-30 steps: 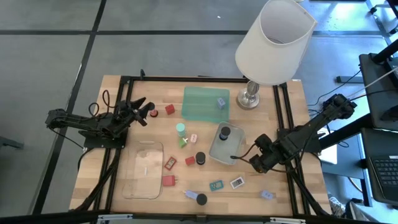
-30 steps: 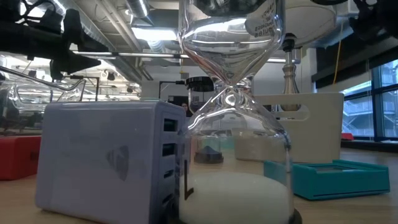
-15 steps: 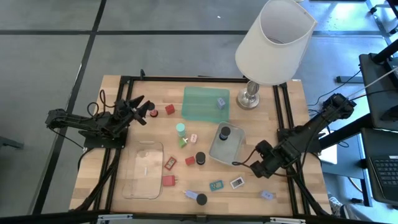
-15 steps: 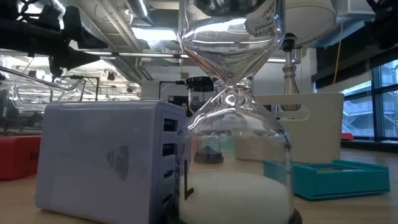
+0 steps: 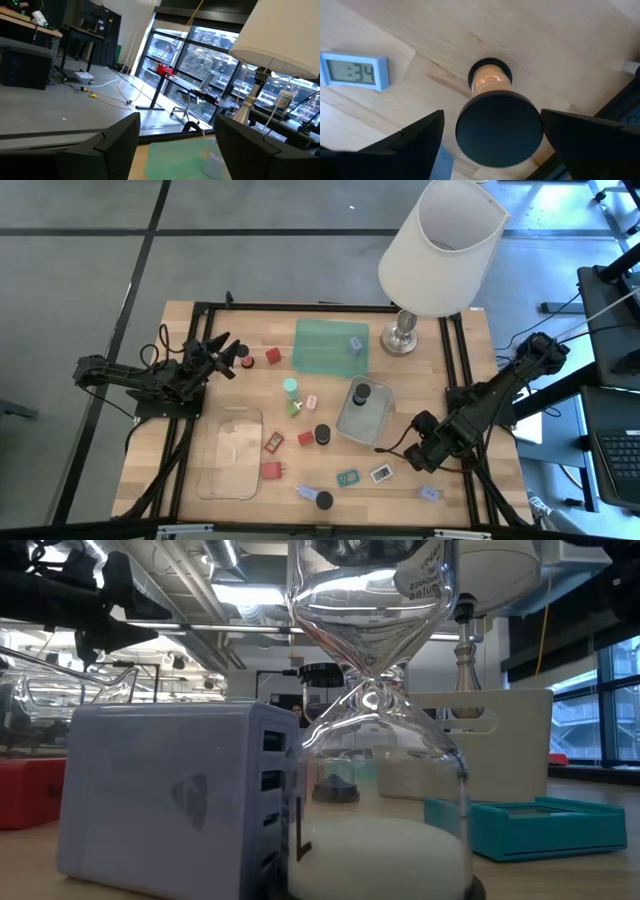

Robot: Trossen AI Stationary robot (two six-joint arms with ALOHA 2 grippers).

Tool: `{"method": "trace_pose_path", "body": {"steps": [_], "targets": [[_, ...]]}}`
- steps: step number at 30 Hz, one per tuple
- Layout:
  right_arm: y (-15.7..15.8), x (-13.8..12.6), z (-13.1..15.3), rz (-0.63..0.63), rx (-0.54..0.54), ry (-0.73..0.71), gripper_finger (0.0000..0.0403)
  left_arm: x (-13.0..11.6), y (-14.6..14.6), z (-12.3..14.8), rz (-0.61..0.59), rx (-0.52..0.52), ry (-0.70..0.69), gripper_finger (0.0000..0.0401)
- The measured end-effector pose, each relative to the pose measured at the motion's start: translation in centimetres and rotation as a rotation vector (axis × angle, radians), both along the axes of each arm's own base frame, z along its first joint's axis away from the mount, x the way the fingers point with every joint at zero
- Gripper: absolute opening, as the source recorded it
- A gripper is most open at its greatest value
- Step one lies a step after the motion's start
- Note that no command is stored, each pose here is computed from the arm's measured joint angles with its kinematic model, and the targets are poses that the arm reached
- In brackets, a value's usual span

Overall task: Pick & Place Office items
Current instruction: Put the orange hourglass into the gray bin

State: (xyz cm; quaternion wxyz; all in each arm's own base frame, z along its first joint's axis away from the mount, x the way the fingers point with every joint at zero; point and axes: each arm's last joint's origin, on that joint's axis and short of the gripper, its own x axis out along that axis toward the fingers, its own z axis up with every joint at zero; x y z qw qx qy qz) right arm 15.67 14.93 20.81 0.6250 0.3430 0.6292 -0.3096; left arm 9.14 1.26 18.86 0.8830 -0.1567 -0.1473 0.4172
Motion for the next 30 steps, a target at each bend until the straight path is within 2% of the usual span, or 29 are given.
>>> {"method": "trace_pose_path", "body": {"steps": [5,14,20,23,26,30], "targets": [[0.1,0.0,-0.1,0.018,0.001,0.007,0.0299,0.0,0.0,0.0,0.000,0.000,0.000,0.0251],[0.1,0.0,-0.1,0.032,0.010,0.020,0.0216,0.0,0.0,0.0,0.000,0.000,0.000,0.0251],[-0.2,0.2,0.2,0.060,0.003,0.030,0.0212,0.0,0.0,0.0,0.000,0.000,0.000,0.0251],[-0.3,0.5,1.5,0.077,-0.008,0.026,0.0221,0.0,0.0,0.0,0.001,0.000,0.000,0.0251],[-0.5,1.0,3.7,0.092,-0.063,-0.010,0.0230,0.0,0.0,0.0,0.001,0.000,0.000,0.0251],[-1.2,2.0,6.7,0.116,-0.140,-0.098,0.0215,0.0,0.0,0.0,0.001,-0.001,-0.001,0.0251]]}}
